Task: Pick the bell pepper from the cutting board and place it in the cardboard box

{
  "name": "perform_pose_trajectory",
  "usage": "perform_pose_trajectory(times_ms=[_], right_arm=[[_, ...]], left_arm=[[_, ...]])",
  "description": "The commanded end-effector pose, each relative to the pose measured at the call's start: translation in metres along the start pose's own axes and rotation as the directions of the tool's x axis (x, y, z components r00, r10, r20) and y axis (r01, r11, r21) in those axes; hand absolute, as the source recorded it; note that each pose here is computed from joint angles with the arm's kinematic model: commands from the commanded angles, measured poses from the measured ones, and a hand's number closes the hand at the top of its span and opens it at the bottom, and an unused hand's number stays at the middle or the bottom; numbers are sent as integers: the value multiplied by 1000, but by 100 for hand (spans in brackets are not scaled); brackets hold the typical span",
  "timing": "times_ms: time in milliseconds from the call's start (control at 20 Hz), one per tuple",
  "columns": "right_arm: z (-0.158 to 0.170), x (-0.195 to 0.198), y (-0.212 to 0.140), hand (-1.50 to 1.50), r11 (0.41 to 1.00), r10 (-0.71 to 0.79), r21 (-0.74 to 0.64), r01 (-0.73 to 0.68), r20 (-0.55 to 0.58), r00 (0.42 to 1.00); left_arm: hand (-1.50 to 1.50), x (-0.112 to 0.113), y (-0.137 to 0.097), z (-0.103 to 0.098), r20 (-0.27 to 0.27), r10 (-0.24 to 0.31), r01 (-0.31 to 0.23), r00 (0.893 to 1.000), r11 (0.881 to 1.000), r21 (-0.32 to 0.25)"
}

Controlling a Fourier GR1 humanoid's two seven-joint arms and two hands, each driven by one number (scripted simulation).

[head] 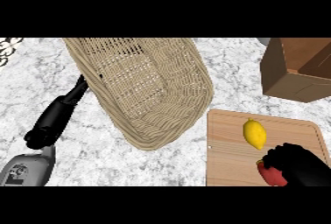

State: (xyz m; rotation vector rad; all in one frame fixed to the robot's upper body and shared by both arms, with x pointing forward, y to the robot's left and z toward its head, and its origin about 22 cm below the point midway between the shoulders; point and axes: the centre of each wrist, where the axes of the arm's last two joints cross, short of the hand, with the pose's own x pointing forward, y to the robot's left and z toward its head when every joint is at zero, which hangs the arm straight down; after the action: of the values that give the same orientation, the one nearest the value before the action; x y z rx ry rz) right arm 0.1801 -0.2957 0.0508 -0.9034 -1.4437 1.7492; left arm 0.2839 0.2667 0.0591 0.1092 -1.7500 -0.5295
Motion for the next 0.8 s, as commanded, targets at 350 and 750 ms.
perform_pose_trajectory(times_ms=[350, 750], right_arm=[[-77, 38, -19, 150, 973, -214, 181, 141, 500, 839], [-62, 33, -67, 150, 966, -103, -129, 225, 604, 790]], left_arm=[[0, -2, 8, -14, 5, 18, -18, 1000, 999, -33], [0, -9, 11, -4, -17, 11, -11, 1000, 1000, 9]])
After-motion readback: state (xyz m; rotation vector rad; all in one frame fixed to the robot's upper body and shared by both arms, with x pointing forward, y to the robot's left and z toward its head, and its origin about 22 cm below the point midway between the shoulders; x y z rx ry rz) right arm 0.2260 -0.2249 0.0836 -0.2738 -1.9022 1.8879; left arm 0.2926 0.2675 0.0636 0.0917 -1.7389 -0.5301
